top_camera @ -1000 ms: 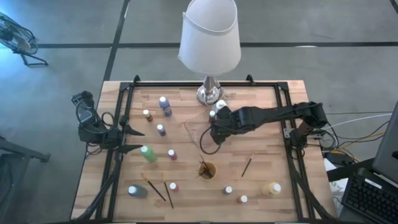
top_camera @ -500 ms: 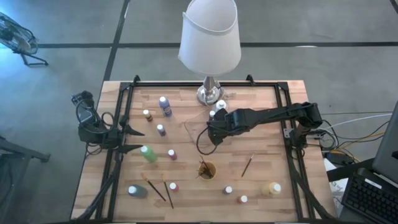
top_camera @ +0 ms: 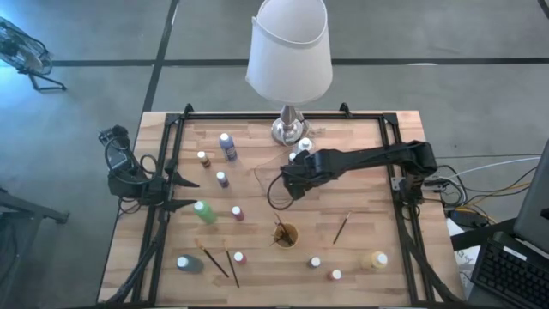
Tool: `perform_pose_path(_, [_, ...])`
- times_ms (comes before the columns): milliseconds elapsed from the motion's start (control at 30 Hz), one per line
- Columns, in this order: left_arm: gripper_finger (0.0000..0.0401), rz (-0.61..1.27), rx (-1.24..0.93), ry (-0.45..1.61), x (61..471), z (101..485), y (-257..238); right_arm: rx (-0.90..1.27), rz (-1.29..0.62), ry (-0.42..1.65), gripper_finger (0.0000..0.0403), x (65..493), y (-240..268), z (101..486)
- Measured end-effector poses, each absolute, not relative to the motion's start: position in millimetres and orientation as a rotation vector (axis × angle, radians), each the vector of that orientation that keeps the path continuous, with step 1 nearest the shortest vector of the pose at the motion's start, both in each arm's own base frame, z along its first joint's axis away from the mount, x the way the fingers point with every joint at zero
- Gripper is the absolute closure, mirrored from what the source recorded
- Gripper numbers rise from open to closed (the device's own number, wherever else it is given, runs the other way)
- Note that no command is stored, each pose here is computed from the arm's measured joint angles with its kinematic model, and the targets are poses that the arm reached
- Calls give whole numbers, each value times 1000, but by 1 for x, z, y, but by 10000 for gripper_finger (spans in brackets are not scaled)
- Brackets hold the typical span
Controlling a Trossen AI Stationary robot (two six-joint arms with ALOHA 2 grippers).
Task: Pick & Place Paint Supplies
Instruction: Put the light pink bottle into the transparent bin
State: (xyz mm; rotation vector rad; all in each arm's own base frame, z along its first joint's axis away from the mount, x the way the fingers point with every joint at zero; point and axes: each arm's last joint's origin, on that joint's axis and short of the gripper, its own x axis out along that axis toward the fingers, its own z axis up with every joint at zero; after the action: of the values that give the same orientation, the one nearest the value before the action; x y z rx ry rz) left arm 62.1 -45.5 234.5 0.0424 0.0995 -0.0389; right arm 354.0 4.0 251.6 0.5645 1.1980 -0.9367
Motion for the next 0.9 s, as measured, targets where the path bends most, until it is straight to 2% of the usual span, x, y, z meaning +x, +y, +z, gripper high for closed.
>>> perform_pose_path(900, [183,-39,43,100,62,234,-46,621,-919,1284,279,346,-13,219])
